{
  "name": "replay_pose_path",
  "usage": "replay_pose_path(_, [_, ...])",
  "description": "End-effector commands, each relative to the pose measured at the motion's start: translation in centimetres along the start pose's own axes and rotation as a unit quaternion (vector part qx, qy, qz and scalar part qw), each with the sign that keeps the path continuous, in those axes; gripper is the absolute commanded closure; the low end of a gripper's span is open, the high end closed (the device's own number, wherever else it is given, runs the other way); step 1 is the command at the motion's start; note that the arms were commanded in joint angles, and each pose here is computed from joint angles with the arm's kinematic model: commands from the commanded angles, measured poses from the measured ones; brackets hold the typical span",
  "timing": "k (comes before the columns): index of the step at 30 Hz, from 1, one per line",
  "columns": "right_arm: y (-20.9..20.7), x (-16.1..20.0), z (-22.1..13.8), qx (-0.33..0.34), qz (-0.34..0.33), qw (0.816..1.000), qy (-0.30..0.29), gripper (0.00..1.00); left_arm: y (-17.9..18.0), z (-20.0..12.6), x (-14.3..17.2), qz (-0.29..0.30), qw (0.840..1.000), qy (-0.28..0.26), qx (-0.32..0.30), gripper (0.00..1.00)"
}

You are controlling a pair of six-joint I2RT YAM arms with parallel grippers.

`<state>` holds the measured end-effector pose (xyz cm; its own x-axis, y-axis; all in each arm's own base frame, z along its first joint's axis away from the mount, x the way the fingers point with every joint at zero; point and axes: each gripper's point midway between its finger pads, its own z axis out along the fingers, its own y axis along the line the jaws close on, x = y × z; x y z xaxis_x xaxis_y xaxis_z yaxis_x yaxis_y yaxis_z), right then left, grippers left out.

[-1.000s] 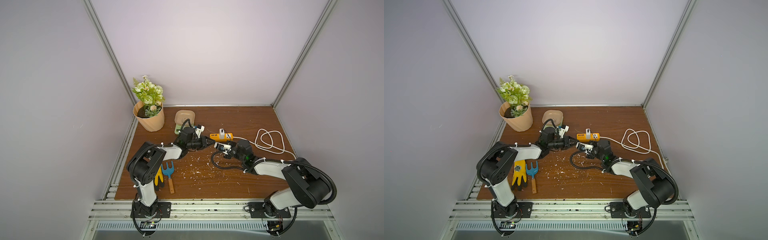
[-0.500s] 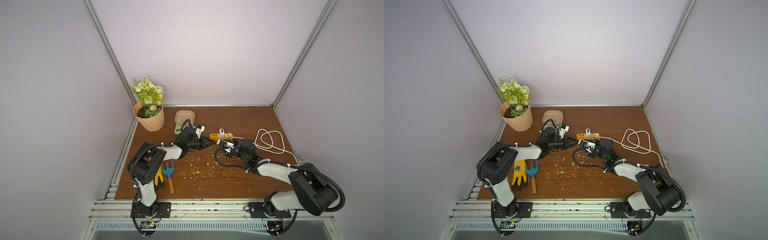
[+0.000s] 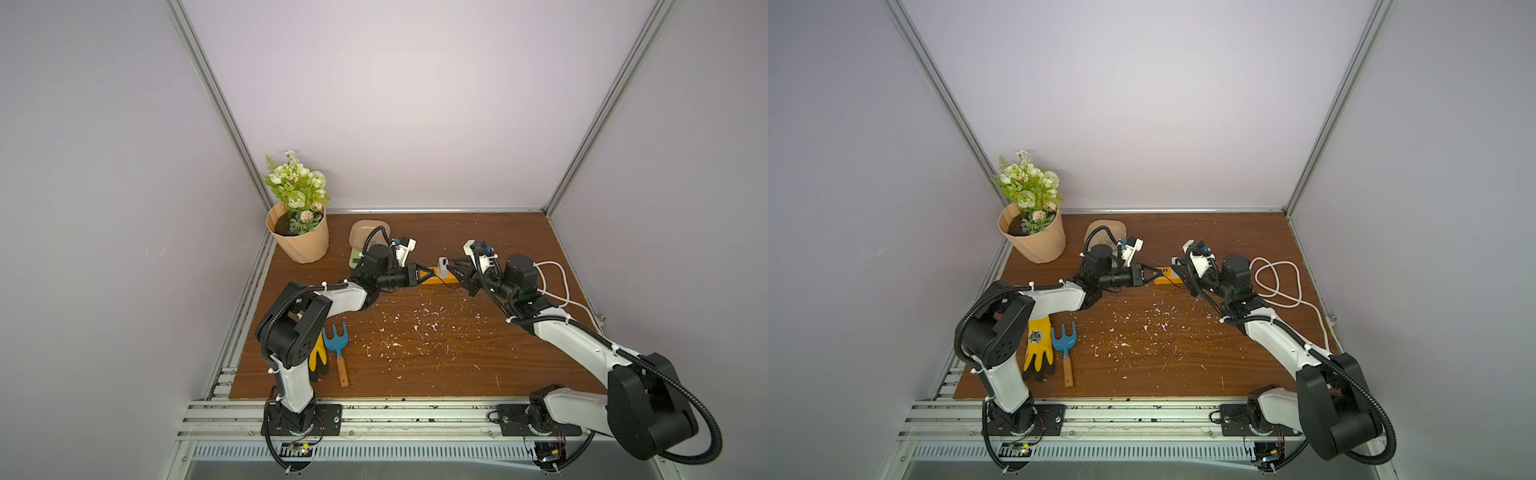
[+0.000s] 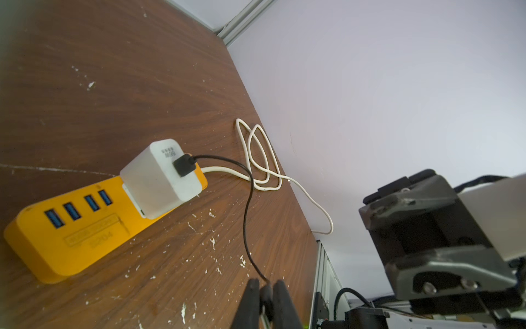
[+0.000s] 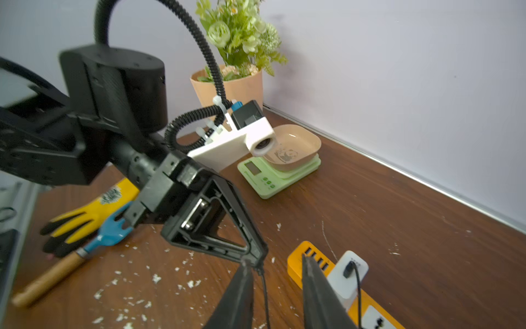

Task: Charge the electronic scale
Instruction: Pick up the charging cable from the center of the board.

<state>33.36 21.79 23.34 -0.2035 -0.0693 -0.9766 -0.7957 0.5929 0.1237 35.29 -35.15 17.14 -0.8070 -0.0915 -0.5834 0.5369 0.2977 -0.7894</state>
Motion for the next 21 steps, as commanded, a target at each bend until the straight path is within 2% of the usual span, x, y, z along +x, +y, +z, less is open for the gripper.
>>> replay_pose_path(1, [1.4, -0.4, -0.2, -0.065, 0.09, 0.994, -0.012, 0.66, -1.8, 0.3, -0.3, 0.075, 0.997, 0.009, 0.026, 0.88])
replay_pose_path(4, [0.9, 0.0, 0.4, -0.08, 0.119, 0.99, -0.006, 0.66, -2.9, 0.1, -0.5, 0.112, 0.993, 0.012, 0.04, 0.88])
replay_pose_path(8, [1.3, 0.4, 0.7, -0.136, 0.142, 0.98, -0.011, 0.65, -3.9, -0.5, -0.7, 0.156, 0.987, 0.008, 0.045, 0.87])
replay_pose_path(21, [1.9, 1.4, 1.2, -0.184, 0.105, 0.977, -0.011, 0.69, -5.8, -1.2, -0.6, 0.198, 0.977, 0.008, 0.072, 0.87])
